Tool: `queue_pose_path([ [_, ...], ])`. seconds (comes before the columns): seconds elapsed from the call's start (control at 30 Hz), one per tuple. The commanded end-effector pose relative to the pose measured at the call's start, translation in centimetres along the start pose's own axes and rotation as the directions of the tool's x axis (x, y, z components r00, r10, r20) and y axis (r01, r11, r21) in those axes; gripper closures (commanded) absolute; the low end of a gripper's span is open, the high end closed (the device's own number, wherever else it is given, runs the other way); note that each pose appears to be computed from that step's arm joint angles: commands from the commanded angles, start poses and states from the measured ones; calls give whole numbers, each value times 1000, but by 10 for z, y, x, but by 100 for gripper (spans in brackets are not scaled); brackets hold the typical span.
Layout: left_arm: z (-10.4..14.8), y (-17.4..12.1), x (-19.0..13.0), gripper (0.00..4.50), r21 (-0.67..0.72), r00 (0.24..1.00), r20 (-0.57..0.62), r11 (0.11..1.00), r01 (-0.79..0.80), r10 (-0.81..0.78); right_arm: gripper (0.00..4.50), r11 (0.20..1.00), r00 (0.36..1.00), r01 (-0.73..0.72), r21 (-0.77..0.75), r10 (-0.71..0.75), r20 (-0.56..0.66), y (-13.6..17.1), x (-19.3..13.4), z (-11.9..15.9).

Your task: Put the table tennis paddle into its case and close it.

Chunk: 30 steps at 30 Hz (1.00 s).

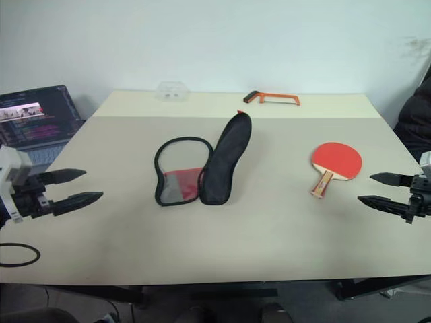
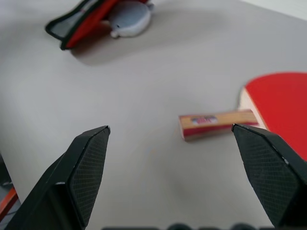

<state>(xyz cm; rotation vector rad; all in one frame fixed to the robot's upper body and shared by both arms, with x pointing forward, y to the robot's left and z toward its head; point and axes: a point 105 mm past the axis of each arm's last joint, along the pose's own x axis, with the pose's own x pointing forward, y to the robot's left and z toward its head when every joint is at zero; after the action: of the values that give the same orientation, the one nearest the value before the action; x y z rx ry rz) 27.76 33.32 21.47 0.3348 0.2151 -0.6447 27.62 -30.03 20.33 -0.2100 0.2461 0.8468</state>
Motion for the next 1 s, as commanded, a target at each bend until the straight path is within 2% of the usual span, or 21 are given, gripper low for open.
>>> queue_pose_path([
  [0.03, 23, 6, -11, 0, 70, 999, 40, 997, -32, 29, 2, 999, 999, 10, -33, -9, 48, 2, 0, 11],
  [0.13, 26, 8, -11, 0, 76, 998, 44, 996, -44, 40, 2, 999, 998, 7, -40, -5, 55, 6, 3, 11],
  [0.3, 23, 13, -2, 0, 49, 995, 52, 994, -93, 91, 2, 994, 992, -43, -96, 54, 111, 17, 10, 36],
  [0.4, 7, 24, 23, 0, -4, 978, 36, 979, -206, 206, 2, 989, 989, -68, -131, 84, 122, 23, 19, 44],
  [0.47, -3, 18, 52, 0, -36, 979, 2, 979, -202, 202, 2, 986, 986, -80, -144, 99, 132, 25, 25, 48],
  [0.6, 1, -4, 92, 0, -136, 987, 33, 979, -149, 155, 2, 984, 985, -102, -147, 121, 126, 27, 34, 45],
  [0.67, -2, -8, 109, 0, -178, 984, 21, 969, -170, 177, 2, 981, 982, -123, -151, 142, 126, 30, 42, 46],
  [0.73, -8, -8, 122, 0, -207, 974, -24, 952, -225, 225, 2, 977, 977, -147, -156, 168, 131, 35, 48, 49],
  [0.83, -17, -6, 132, 0, -145, 944, -95, 934, -327, 315, 2, 971, 973, -174, -163, 195, 125, 38, 52, 51],
  [1.0, -34, -20, 158, 0, -240, 921, -184, 893, -381, 343, 2, 965, 970, -194, -174, 215, 116, 47, 58, 54],
])
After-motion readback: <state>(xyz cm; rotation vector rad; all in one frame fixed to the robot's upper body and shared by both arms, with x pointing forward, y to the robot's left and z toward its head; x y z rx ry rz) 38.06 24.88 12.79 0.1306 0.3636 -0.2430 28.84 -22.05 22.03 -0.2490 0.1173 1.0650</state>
